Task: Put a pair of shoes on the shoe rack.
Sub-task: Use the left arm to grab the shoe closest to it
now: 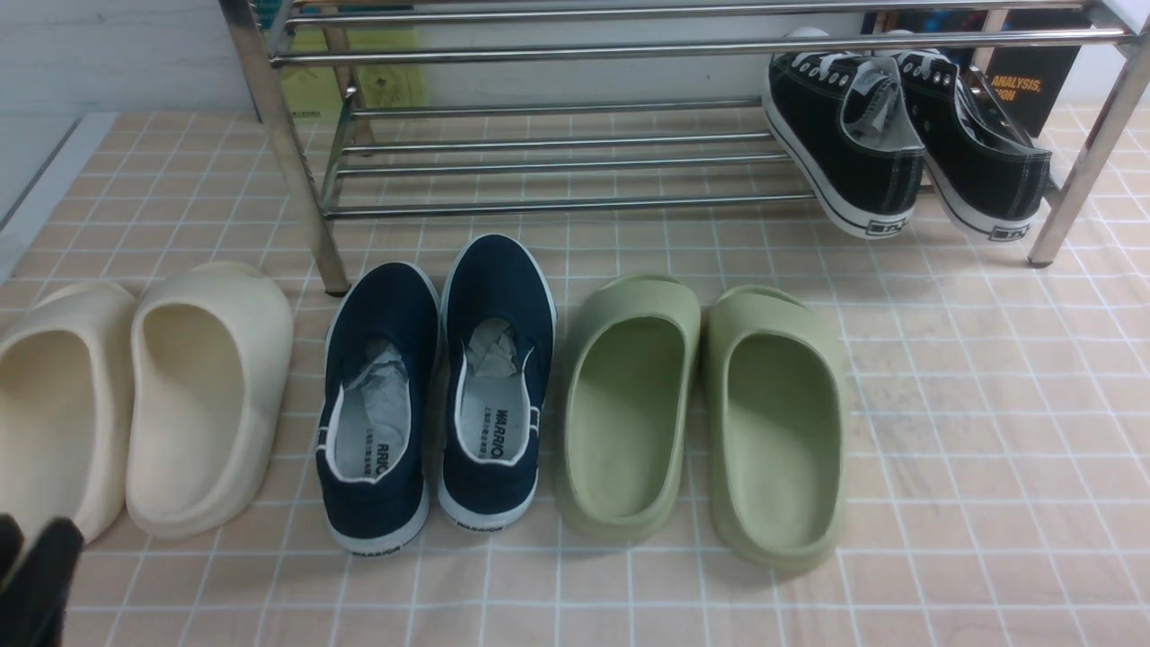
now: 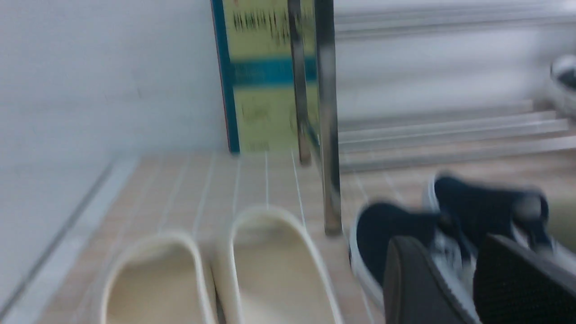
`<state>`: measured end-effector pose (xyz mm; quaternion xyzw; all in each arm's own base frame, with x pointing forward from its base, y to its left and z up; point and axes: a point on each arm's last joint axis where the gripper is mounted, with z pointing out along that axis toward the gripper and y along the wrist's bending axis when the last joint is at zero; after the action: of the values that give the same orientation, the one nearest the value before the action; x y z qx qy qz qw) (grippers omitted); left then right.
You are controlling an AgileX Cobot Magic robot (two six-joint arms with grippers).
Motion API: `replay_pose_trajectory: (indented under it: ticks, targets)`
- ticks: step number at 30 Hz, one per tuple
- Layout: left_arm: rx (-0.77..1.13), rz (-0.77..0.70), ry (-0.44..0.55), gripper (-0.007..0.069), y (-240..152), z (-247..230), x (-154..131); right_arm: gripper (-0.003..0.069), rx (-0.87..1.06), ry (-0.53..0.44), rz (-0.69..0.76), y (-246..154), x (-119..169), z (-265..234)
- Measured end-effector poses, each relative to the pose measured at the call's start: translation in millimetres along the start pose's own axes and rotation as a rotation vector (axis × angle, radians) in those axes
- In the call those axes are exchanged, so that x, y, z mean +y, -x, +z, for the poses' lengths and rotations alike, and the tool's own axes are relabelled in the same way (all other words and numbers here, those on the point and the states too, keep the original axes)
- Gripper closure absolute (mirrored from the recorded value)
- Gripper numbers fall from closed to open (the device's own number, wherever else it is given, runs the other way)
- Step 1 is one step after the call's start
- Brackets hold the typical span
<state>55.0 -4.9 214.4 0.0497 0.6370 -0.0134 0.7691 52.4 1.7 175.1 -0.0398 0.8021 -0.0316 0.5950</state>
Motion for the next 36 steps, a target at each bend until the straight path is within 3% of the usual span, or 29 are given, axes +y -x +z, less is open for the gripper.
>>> replay_pose_trajectory:
  ticks: [8, 12, 16, 21, 25, 29, 36]
  targets:
    - [-0.529, -0.042, 0.068, 0.0384, 45.8, -12.7, 6.8, 0.0611, 0.0, 0.0, 0.0, 0.0, 0.0, 0.0]
    - [-0.789, -0.337, -0.017, 0.0384, 63.6, -26.7, 10.0, 0.0608, 0.0, 0.0, 0.0, 0.0, 0.0, 0.0]
    - [-0.831, -0.52, -0.115, 0.0386, 86.7, -29.9, 10.5, 0.0606, 0.0, 0.0, 0.0, 0.0, 0.0, 0.0]
    - [-0.626, -0.401, -0.08, 0.0428, 138.9, -26.2, 9.7, 0.0601, 0.0, 0.0, 0.0, 0.0, 0.0, 0.0]
    - [-0.219, -0.185, -0.017, 0.0508, 159.1, 9.2, 8.9, 0.0598, 0.0, 0.0, 0.0, 0.0, 0.0, 0.0]
    - [0.184, -0.062, -0.025, 0.0558, 127.3, 60.5, 5.6, 0.0597, 0.0, 0.0, 0.0, 0.0, 0.0, 0.0]
    - [0.641, -0.169, -0.029, 0.0571, 66.8, 128.2, -1.1, 0.0587, 0.0, 0.0, 0.0, 0.0, 0.0, 0.0]
